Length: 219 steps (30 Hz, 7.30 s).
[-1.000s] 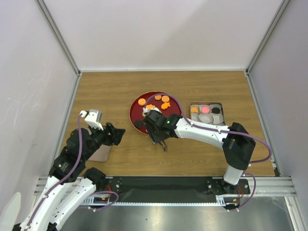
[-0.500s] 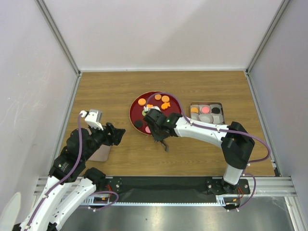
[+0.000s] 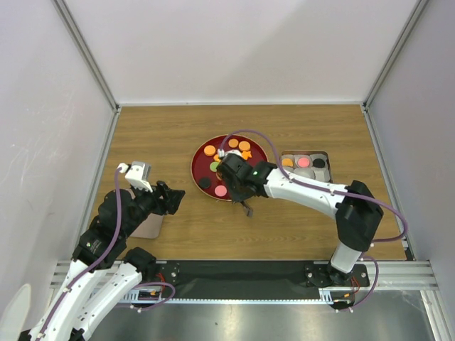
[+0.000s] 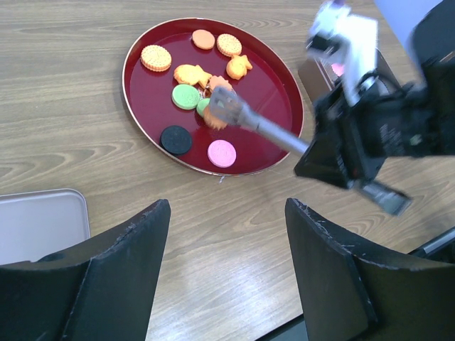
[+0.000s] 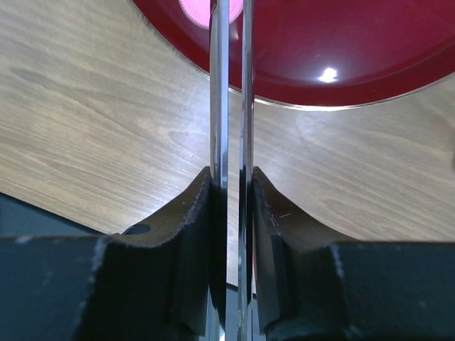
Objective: Pack the cookies
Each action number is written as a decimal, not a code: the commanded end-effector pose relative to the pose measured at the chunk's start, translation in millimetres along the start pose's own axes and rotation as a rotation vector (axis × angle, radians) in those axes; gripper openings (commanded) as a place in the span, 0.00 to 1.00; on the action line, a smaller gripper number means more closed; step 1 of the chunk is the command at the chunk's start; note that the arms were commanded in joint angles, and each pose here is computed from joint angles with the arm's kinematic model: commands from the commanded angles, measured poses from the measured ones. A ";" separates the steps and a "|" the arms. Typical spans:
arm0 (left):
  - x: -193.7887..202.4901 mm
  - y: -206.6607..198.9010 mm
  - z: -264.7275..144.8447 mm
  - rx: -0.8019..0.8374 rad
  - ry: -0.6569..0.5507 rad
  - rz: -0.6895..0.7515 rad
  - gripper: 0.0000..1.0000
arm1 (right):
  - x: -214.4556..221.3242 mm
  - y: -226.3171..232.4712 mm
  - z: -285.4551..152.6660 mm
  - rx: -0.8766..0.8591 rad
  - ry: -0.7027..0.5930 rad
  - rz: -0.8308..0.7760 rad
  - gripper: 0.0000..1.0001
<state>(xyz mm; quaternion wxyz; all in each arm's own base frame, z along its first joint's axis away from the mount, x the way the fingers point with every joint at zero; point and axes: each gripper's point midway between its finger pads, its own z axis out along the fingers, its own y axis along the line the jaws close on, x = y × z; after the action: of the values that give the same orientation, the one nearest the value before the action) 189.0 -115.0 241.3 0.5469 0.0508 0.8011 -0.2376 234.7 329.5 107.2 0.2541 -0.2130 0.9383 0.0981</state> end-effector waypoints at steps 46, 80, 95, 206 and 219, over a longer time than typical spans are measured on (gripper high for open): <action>-6.5 -0.5 2.6 -0.001 -0.022 0.019 0.72 | 51.5 -183.6 -82.9 0.154 -0.157 0.389 0.27; -5.7 0.0 3.1 -0.004 -0.018 0.018 0.72 | 21.6 -180.7 -101.3 0.136 -0.209 0.377 0.43; -5.9 0.5 3.2 -0.007 -0.018 0.018 0.72 | -9.1 -55.4 -65.0 -0.057 -0.180 0.170 0.47; -7.9 -1.2 0.2 0.002 -0.032 0.017 0.72 | -13.0 10.2 11.7 -0.107 0.026 -0.035 0.53; -7.5 -1.1 0.2 0.002 -0.031 0.017 0.72 | -8.9 7.5 23.1 -0.116 0.049 -0.024 0.52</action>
<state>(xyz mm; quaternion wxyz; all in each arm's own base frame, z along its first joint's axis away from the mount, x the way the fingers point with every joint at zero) 190.9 -113.2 240.2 0.5475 0.0468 0.8029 -0.2310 244.6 338.9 92.2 0.2137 -0.2411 0.9377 0.1303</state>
